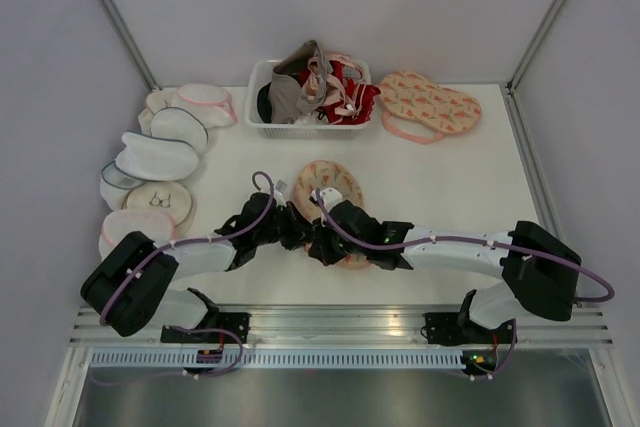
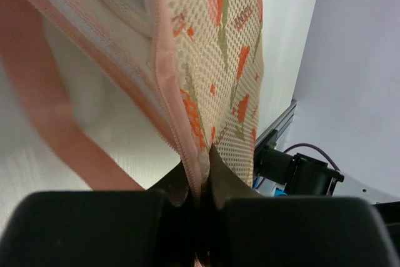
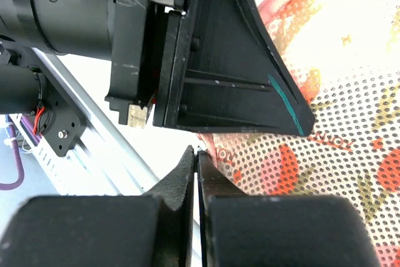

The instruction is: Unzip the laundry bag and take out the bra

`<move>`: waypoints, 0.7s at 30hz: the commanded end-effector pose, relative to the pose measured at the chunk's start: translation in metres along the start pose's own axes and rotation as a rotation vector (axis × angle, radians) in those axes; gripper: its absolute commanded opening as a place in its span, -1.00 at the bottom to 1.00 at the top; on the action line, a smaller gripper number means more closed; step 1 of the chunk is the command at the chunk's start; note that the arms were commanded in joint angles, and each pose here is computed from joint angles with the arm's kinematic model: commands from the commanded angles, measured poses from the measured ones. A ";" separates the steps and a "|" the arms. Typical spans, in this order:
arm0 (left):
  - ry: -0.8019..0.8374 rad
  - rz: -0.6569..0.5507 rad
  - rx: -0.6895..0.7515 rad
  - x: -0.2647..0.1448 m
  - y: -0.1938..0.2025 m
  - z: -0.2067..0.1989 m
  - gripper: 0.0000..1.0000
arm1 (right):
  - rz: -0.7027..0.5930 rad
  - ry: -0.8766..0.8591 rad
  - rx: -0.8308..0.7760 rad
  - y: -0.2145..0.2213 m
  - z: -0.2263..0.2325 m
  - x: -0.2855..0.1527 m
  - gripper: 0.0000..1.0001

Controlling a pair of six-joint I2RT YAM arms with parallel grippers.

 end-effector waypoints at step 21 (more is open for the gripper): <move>0.093 -0.029 0.219 -0.001 -0.056 0.015 -0.95 | -0.051 0.853 0.047 0.029 -0.099 -0.054 -0.99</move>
Point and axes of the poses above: each gripper's point midway between its finger pads, its own x axis out along the fingers, its own z axis along the line the jaws close on, y = z × x, the point moved 8 cm from there along -x, back along the fingers, and after that the axes turned 14 degrees about x, right-handed, at the moved point
